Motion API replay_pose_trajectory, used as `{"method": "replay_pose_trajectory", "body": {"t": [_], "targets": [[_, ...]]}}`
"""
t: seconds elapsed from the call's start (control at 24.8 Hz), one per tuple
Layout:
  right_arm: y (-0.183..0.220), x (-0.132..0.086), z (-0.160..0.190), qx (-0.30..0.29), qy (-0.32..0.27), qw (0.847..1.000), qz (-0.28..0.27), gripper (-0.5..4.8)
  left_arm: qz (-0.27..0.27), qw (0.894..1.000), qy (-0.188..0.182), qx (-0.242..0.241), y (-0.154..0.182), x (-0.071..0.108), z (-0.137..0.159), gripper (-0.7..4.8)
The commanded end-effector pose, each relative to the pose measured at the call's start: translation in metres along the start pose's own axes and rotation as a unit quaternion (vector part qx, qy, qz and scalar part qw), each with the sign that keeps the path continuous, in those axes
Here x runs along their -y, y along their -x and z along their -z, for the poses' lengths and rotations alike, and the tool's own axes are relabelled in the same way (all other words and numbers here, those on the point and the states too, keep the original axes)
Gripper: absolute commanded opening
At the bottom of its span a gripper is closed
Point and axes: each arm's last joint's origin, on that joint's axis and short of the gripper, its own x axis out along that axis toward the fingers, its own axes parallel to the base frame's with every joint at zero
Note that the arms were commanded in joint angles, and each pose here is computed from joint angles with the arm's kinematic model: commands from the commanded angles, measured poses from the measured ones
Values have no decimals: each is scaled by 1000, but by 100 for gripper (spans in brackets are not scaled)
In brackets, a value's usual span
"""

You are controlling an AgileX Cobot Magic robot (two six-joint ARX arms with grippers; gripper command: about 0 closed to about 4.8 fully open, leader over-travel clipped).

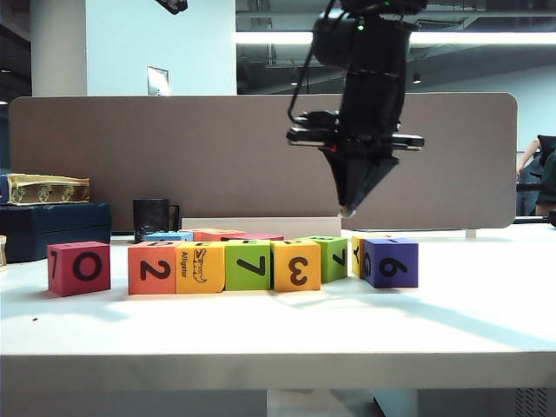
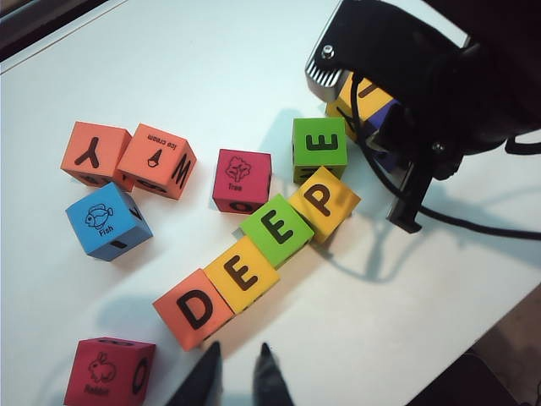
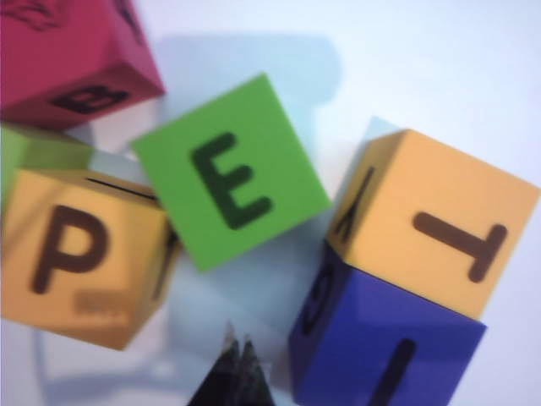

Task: Select the appropriate blocks from the scattered letter blocks on the table and arrange them in a row to spell out "DEEP".

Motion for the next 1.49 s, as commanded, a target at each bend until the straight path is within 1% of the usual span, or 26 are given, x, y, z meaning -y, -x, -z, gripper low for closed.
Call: {"method": "replay_pose_trajectory", "body": {"t": [0.04,0.36,0.4,0.48,0.61,0.69,0.81,0.97,1.13,1.21,1.25,1.37,1.49], "targets": [[-1,-1,-1,5,2,1000,0,-2,-1,1000,-4,8,3,0,-1,48],[-26,-1,0,-17,3,1000,-1,-2,-2,1000,-5,21,6,0,-3,46],[-30,-1,0,-19,3,1000,-1,-2,-2,1000,-5,22,6,0,-3,44],[-36,-1,0,-22,3,1000,0,-2,-3,1000,-5,23,6,0,-3,12],[-47,-2,-3,-13,2,1000,-1,-2,-3,1000,-5,23,6,0,-3,11],[-53,-2,-6,2,2,1000,-2,-2,-3,1000,-5,23,6,0,-3,11],[-62,-2,-15,46,0,999,-3,-2,-3,1000,-5,22,6,0,-3,11],[-71,-1,-22,82,-1,997,-4,-2,-2,1000,-5,21,6,1,-3,11],[-75,1,-32,132,5,991,-3,-2,-2,1000,-5,19,6,0,-2,11],[-72,1,-39,169,23,985,1,-2,-2,1000,-5,18,6,0,-2,11],[-70,2,-41,174,26,984,6,-2,-2,1000,-5,19,6,0,-2,11],[-64,2,-44,164,26,986,11,-2,-2,1000,-5,18,6,0,-2,11],[-52,2,-46,126,28,992,9,-2,-2,1000,-5,19,6,0,-2,11]]}}
